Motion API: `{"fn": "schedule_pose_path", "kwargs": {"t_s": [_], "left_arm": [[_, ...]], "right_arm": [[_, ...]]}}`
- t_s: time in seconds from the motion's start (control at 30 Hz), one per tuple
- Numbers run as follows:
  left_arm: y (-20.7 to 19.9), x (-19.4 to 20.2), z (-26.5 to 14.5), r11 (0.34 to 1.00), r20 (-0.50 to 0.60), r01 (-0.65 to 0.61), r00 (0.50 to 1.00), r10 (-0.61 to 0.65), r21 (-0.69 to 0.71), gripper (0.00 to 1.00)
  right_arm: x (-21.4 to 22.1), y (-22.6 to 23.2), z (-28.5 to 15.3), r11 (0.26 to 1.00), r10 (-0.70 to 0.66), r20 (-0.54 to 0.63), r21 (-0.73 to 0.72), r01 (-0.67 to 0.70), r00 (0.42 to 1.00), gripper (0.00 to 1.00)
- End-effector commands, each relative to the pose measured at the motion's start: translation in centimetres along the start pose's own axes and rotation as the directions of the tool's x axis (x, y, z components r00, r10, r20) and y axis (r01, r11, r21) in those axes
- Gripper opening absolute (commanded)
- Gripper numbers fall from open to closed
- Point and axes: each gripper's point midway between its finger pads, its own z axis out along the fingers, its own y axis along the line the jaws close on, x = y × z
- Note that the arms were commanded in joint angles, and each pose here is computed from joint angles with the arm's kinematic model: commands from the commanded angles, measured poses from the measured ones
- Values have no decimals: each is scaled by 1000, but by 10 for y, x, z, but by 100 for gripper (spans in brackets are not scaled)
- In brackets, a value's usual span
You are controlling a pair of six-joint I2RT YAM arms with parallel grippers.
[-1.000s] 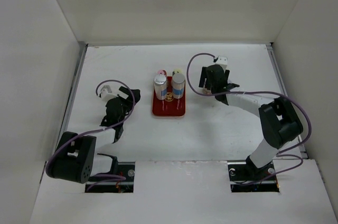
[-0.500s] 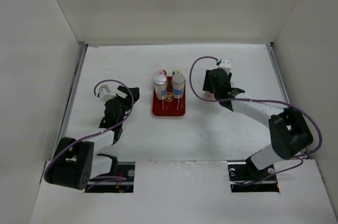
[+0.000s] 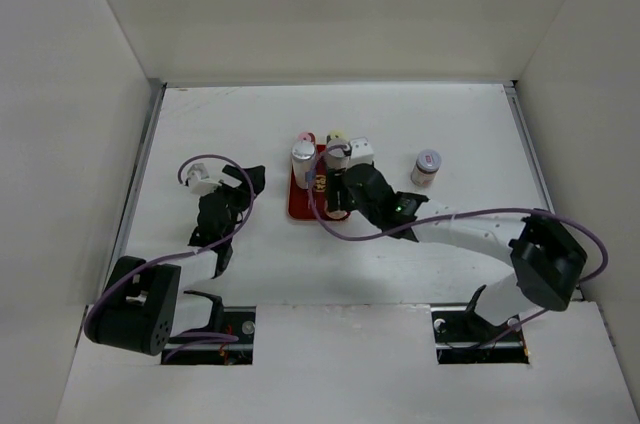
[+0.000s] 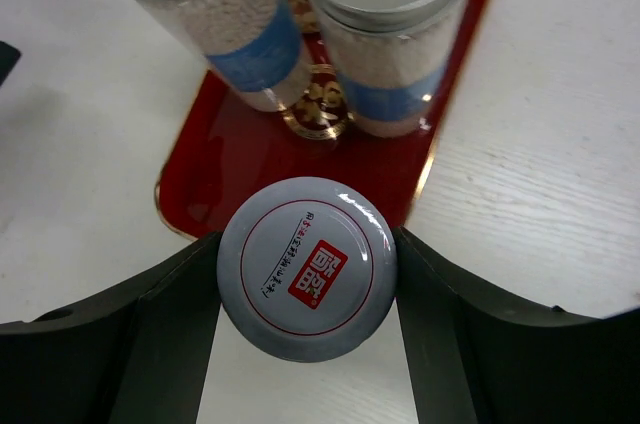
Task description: Organize the condiment bottles
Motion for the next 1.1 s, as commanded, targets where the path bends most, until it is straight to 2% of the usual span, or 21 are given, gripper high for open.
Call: {"fn": "schedule_pose_path", "kwargs": {"t_s": [0.0, 0.37, 0.63, 0.7, 0.9, 1.07], "left_arm": [[-21, -13, 2, 998, 36, 20, 999, -22, 64, 100], [-9, -9, 6, 999, 17, 31, 999, -32, 22, 100], [-9, -8, 6, 999, 10, 39, 999, -39, 22, 100], [-11, -8, 6, 999, 13, 36, 999, -36, 28, 100], [-12, -7, 6, 999, 9, 39, 999, -39, 31, 100], [-7, -9, 6, 999, 13, 43, 999, -43, 19, 100]], "right_arm": [[-87, 40, 4, 989, 110, 228, -120, -84, 967, 55], [-71, 80, 51, 989, 63, 185, -144, -37, 981, 56], [-53, 104, 64, 987, 15, 158, -157, 10, 987, 61], [-49, 108, 65, 987, 12, 149, -160, 12, 989, 65], [-56, 113, 50, 984, 3, 166, -177, 27, 986, 84], [-70, 92, 11, 984, 1, 195, -174, 33, 981, 87]]}}
